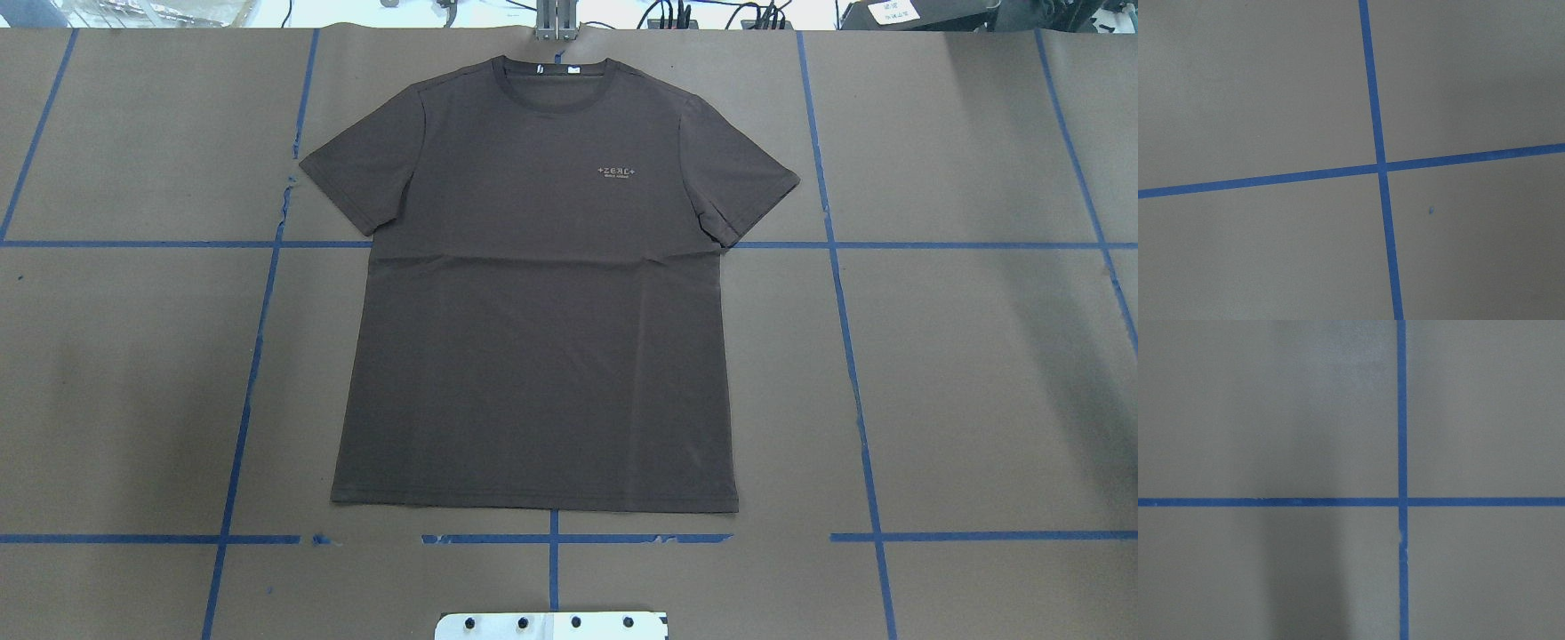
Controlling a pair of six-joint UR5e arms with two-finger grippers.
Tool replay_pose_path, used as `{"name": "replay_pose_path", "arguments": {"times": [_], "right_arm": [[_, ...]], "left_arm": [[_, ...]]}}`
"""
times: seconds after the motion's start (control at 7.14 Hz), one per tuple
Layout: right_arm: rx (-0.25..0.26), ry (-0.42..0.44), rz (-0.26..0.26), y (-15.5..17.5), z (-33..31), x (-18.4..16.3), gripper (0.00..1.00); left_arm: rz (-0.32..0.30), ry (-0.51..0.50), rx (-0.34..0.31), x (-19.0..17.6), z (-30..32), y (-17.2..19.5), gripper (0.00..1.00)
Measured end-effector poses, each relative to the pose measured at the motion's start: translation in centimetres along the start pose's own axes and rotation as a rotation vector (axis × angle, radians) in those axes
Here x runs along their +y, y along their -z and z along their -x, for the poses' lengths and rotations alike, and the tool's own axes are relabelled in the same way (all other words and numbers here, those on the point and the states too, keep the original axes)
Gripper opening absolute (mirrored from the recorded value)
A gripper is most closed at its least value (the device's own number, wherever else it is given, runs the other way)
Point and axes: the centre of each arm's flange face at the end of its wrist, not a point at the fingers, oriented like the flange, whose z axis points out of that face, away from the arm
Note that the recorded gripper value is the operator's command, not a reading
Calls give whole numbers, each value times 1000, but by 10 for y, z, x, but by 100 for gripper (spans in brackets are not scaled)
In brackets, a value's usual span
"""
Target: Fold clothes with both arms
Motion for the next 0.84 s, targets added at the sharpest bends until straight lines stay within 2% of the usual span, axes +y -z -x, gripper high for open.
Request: {"name": "replay_pose_path", "arguments": {"times": [0.28,0.56,0.84], "right_arm": [[-17,27,-26,0,66,-53,100],[-61,57,-31,-45,158,-97,100],[-86,50,-97,-99,268,-138,100]], "left_arm": [[-70,-97,34,-34,-31,11,100],[-115,-159,60,-53,-62,-5,100],[-139,-154,81,-80,-84,-12,100]]}}
